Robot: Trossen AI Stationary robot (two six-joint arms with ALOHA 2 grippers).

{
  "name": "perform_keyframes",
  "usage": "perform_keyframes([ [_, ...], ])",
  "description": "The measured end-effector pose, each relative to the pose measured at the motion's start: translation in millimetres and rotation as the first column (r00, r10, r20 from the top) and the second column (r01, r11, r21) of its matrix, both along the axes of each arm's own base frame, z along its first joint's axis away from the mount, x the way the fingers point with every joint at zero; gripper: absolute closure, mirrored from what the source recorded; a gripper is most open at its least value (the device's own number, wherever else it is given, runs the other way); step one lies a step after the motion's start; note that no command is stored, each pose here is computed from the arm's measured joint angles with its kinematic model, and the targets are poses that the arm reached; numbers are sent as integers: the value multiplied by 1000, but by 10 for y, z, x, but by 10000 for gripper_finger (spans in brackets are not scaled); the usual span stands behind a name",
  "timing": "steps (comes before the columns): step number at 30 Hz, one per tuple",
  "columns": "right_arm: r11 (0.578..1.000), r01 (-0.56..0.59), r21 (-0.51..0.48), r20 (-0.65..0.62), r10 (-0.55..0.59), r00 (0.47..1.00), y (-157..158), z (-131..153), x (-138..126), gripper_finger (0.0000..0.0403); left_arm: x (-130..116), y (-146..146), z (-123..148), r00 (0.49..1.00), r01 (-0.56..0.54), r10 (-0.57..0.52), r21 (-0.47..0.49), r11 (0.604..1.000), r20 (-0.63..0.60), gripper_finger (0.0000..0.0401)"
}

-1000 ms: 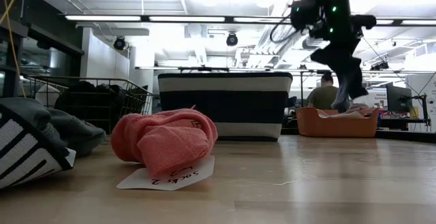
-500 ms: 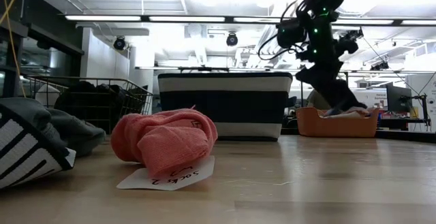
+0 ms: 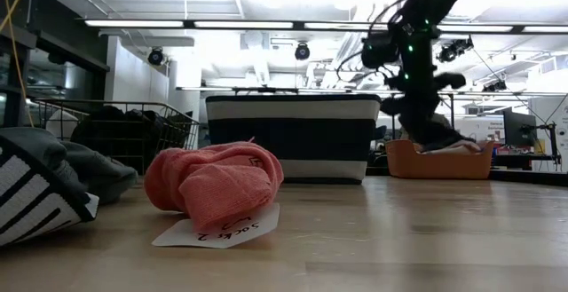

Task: Pick & Place Cloths
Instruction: Put the blue sock into the orange bin

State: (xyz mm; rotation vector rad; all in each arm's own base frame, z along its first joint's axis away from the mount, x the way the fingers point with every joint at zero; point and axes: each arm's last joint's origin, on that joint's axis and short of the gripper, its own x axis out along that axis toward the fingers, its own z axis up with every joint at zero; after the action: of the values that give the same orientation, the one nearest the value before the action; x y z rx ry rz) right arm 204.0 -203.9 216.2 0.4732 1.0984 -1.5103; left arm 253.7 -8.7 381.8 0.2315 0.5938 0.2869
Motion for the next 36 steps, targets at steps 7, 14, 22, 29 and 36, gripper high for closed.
perform_keyframes([
  [7,999,27,21,64,-29,998,-64,-244,-122,398,-3,0,-4,1000,1,-1,0,1000,-5,102],
  [14,996,16,83,159,-29,987,-118,-417,-228,398,-3,0,-4,1000,-4,4,-10,1000,-1,102],
  [22,997,-1,71,162,-11,987,-142,-412,-225,369,-2,0,-4,1000,-4,4,-11,1000,-1,102],
  [29,999,-20,44,185,12,983,-114,-337,-210,285,-2,0,-4,1000,-6,6,-14,1000,1,102],
  [36,998,-60,-24,243,64,968,-2,-97,-204,205,-2,0,-4,1000,-8,8,-16,1000,2,102],
])
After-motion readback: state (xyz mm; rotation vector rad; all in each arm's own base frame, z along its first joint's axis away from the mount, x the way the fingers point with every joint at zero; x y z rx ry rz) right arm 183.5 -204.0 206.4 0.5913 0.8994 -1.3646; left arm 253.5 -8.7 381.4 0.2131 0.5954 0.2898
